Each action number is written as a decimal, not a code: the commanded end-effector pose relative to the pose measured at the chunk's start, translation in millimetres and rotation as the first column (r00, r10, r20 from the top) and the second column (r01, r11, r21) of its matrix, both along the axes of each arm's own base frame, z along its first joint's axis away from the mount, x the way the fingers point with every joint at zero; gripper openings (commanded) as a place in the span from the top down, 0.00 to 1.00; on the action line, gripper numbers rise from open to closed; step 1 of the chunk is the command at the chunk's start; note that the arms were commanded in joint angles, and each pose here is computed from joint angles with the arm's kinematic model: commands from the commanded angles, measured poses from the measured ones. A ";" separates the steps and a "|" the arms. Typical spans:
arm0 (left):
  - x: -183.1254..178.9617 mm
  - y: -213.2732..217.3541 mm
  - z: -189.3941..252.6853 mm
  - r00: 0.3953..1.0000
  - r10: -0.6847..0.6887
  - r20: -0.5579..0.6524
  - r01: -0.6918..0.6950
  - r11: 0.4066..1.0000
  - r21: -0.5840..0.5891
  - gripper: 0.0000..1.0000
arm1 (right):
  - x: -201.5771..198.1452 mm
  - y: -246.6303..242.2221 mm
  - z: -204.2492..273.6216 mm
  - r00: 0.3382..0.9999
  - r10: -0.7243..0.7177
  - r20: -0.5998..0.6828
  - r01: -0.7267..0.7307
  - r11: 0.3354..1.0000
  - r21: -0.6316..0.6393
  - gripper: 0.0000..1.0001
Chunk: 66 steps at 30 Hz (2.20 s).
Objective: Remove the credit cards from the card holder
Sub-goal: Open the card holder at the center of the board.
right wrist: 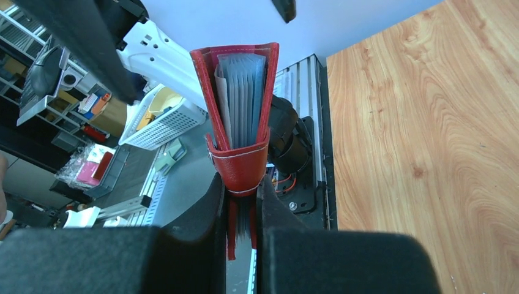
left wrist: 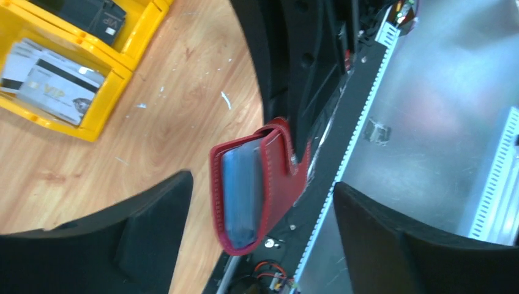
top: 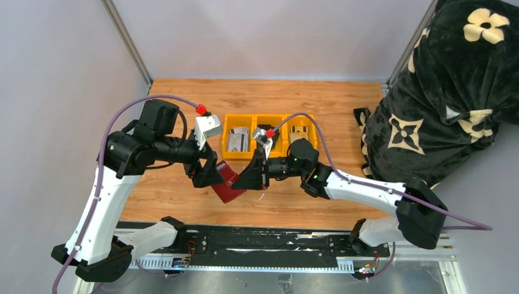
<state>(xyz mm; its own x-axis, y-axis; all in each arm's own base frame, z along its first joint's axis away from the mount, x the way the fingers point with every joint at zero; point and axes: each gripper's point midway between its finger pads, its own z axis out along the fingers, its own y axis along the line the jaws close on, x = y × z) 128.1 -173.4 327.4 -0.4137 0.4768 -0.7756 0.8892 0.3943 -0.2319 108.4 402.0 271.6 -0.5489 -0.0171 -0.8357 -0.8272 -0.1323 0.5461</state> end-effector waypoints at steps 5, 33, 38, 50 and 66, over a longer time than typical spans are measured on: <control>-21.7 -0.9 -3.5 0.999 -0.048 -0.027 0.046 0.998 -0.042 0.00 | -25.7 -26.8 51.9 0.981 0.043 0.189 -0.056 0.996 0.066 1.00; 51.0 23.0 0.1 0.929 0.324 0.178 -0.328 0.945 -0.005 1.00 | 89.9 -67.5 67.2 0.564 -0.800 0.203 0.824 0.562 -0.071 0.16; 72.7 33.4 -2.0 0.865 0.440 0.241 -0.444 0.895 -0.037 1.00 | 76.4 -36.6 79.4 0.588 -0.792 0.165 0.809 0.582 -0.089 0.20; 70.3 23.2 2.9 0.865 0.473 0.169 -0.460 0.881 -0.110 1.00 | 79.0 9.3 90.4 0.627 -0.762 0.159 0.779 0.618 -0.108 0.44; 59.8 9.7 10.3 0.898 0.426 0.108 -0.408 0.900 -0.152 1.00 | 102.1 19.7 80.1 0.541 -0.796 0.270 0.840 0.527 -0.129 0.52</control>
